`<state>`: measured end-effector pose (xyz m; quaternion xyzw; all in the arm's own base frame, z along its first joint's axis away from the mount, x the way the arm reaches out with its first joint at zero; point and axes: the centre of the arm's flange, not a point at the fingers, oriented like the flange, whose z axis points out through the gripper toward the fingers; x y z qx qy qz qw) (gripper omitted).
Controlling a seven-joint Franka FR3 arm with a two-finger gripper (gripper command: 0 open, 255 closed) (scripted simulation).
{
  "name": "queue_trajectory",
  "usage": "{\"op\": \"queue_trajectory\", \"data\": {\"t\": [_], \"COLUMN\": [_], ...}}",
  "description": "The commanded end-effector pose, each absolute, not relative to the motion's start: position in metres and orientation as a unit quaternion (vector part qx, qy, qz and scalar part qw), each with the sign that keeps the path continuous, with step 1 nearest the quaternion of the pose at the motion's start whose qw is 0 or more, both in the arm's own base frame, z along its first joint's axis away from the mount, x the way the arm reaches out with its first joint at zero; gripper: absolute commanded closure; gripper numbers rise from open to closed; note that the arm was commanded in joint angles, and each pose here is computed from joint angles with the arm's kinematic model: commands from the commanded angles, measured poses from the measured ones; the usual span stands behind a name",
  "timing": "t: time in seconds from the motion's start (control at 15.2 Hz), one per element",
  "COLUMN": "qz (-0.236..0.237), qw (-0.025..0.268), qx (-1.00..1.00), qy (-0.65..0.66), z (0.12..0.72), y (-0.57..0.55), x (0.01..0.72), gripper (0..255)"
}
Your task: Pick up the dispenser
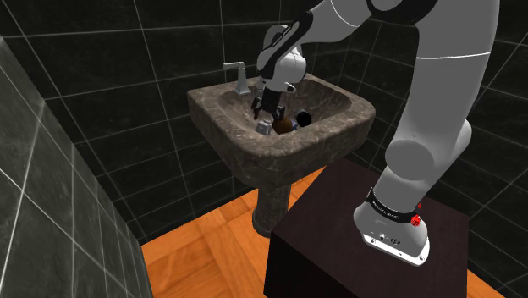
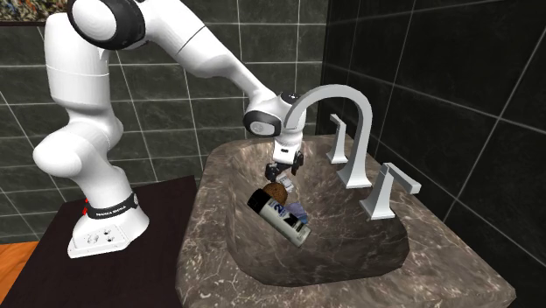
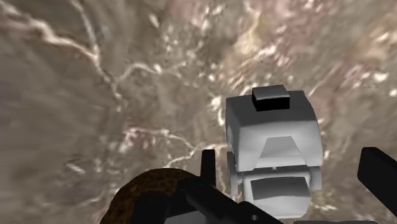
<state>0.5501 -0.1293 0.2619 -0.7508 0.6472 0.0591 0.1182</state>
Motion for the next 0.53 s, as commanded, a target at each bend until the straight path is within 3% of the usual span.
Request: {"op": "queue_trajectory", "data": {"t": [0.0,0.13,0.2,0.46], "qz": [0.061,0.061,0.061,0.061], "qw": [0.117,0.117,0.117,0.117], "qx": [-0.748,-0.748,-0.748,-0.748], "qy": [0.650,0.650,0.650,0.650], "z": [0.2482,0.2452,0.2435,0.2429], "y": [-0.1324,-0.1324,-0.1325,-0.1313], "x": [0.5482,0.5481,0.5489,0.5500], "gripper": [0,0,255,255]}}
